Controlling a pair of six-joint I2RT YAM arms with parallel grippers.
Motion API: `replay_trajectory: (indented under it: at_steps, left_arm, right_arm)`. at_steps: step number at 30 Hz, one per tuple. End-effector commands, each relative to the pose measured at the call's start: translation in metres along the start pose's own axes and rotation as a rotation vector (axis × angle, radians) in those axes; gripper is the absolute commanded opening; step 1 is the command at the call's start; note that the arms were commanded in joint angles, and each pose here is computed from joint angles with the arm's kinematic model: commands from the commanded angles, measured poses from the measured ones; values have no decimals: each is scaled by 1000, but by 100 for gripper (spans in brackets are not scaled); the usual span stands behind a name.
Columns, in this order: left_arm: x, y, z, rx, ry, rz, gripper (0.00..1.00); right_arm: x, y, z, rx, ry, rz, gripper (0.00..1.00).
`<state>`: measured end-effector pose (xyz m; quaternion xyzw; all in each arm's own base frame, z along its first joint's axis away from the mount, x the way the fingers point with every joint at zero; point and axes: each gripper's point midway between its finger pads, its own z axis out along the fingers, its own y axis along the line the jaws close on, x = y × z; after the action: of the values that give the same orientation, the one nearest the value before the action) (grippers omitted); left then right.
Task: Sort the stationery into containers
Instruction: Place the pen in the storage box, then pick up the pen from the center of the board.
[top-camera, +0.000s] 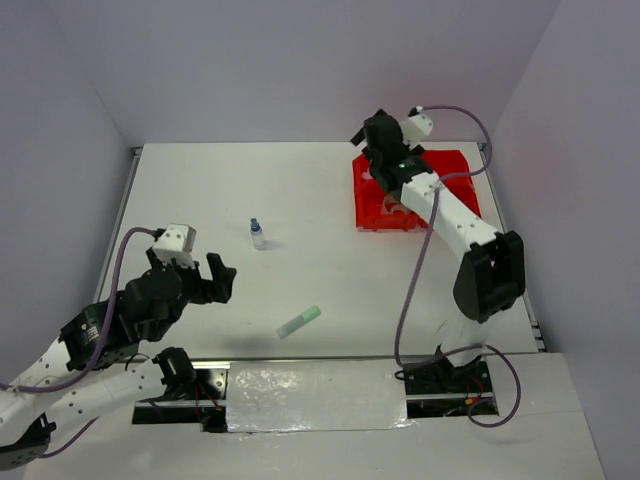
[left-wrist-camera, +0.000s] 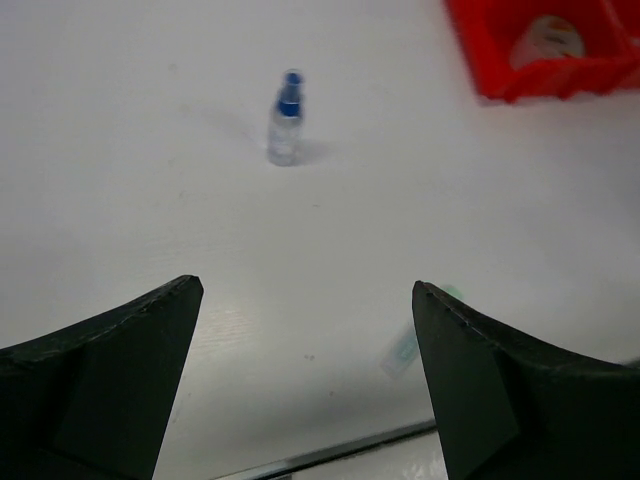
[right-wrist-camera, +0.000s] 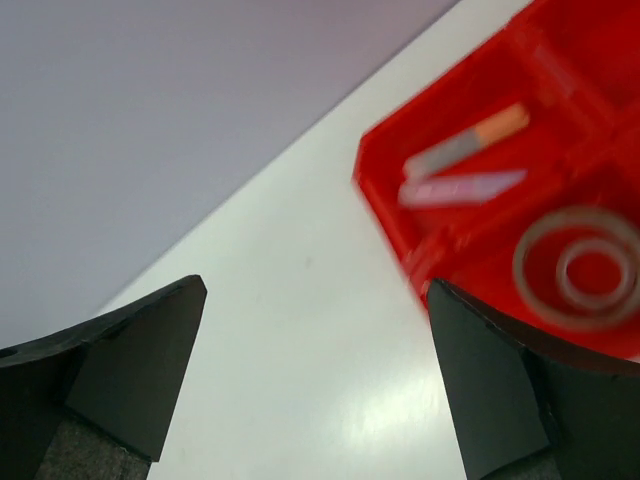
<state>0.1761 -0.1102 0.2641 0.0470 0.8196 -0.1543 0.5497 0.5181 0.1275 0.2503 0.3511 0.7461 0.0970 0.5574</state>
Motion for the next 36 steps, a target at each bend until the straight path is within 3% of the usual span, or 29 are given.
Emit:
replay_trajectory:
  at_steps: [1, 3, 4, 8, 9, 12, 13, 17, 24, 25, 36]
  left_arm:
    - [-17, 60, -14, -322, -86, -136, 99]
    - [-26, 84, -27, -450, -146, -226, 99]
    - [-26, 95, -32, -504, -159, -252, 99]
    - [-29, 116, -43, -599, -213, -311, 99]
    - [-31, 124, -46, -634, -226, -315, 99]
    - [-35, 129, -46, -650, -251, -329, 99]
    - [-35, 128, -43, -638, -246, -331, 99]
    - [-35, 132, -37, -652, -239, -323, 99]
    - [-29, 140, -43, -719, -227, -336, 99]
    - [-30, 141, -46, -716, -244, -347, 99]
    - [-31, 136, -48, -669, -260, -350, 99]
  right_arm:
    - [10, -12, -82, 118, 26, -74, 100]
    - [38, -27, -110, 149, 104, -82, 100]
    - [49, -27, -120, 153, 122, -13, 100]
    - [97, -41, -167, 189, 171, 12, 100]
    - [122, -43, -182, 191, 245, -20, 100]
    - [174, -53, -206, 246, 377, -32, 97]
    - [185, -56, -212, 288, 388, 9, 94]
    - [221, -75, -246, 441, 376, -76, 89]
    - [308, -97, -292, 457, 562, -64, 84]
    - [315, -91, -295, 423, 577, -30, 80]
    - [348, -107, -299, 454, 584, -8, 75]
